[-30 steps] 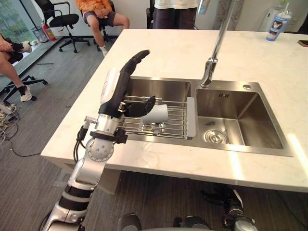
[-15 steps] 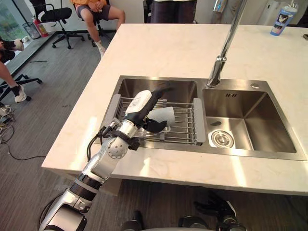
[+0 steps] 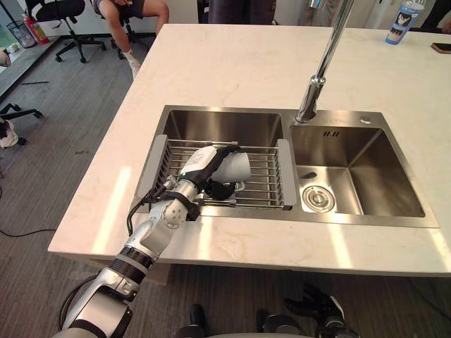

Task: Walk over to the sink, pick up the cup, carry it to the dishwasher, place the cup inside the dishwasher, then close the dishwasher door

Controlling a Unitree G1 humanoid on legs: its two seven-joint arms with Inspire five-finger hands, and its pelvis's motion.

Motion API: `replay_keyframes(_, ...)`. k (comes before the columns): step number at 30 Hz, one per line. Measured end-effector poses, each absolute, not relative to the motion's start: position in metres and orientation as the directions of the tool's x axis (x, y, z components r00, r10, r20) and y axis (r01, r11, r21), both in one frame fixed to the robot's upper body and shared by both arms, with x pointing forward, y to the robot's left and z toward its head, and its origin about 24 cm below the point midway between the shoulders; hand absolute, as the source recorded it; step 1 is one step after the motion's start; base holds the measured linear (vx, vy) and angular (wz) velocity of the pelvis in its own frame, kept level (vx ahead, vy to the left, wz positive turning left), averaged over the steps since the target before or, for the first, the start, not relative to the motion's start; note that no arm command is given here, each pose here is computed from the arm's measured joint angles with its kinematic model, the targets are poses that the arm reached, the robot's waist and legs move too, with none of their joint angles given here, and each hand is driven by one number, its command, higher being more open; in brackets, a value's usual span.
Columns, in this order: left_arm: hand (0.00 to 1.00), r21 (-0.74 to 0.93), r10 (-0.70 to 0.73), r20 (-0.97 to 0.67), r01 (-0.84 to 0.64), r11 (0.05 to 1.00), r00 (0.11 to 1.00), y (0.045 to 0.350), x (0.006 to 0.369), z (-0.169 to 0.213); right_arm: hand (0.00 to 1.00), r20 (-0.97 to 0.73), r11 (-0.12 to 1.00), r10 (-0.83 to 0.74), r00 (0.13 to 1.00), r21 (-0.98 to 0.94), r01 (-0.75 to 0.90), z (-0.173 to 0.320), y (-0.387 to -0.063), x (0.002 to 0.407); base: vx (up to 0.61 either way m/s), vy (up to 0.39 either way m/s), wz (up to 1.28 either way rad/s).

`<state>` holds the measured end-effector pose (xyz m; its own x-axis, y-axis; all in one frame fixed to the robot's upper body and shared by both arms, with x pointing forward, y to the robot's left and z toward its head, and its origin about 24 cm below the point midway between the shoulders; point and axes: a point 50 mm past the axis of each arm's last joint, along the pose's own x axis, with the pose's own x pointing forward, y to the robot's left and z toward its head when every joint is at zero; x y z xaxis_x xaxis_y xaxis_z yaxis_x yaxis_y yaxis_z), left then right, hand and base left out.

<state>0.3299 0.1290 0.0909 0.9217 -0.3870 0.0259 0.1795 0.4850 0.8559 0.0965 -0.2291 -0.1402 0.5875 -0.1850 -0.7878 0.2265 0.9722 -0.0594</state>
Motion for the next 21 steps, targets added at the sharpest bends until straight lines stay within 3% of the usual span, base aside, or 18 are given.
replay_keyframes(4,0.9,0.897,-0.397,0.008,0.169,0.409,0.918,0.126,0.341,0.098,0.9,-0.788,0.972,-0.185,0.588,-0.059,0.226,-0.14,-0.229,0.097,-0.02,0.006,-0.02)
replay_keyframes(5,0.3,0.912,-0.411,0.007,0.163,0.377,0.911,0.122,0.344,0.103,0.9,-0.788,0.973,-0.184,0.588,-0.059,0.225,-0.14,-0.229,0.097,0.0,0.0,0.0)
replay_keyframes(10,0.3,0.955,-0.453,0.04,0.099,0.278,0.891,0.111,0.352,0.122,0.9,-0.766,0.975,-0.175,0.619,-0.049,0.215,-0.136,-0.228,0.113,0.01,-0.002,-0.01)
replay_keyframes(13,0.3,0.957,-0.467,0.057,0.085,0.278,0.882,0.107,0.353,0.128,0.9,-0.757,0.976,-0.176,0.63,-0.049,0.214,-0.135,-0.228,0.118,0.06,-0.009,-0.05)
replay_keyframes(18,0.3,0.937,-0.484,0.081,0.099,0.335,0.872,0.098,0.349,0.13,0.9,-0.753,0.974,-0.181,0.632,-0.05,0.22,-0.134,-0.229,0.119,0.05,-0.008,-0.04)
replay_keyframes(21,0.3,0.887,-0.485,0.118,0.127,0.443,0.866,0.093,0.337,0.124,0.9,-0.761,0.972,-0.19,0.62,-0.057,0.227,-0.135,-0.229,0.114,0.01,-0.001,-0.04)
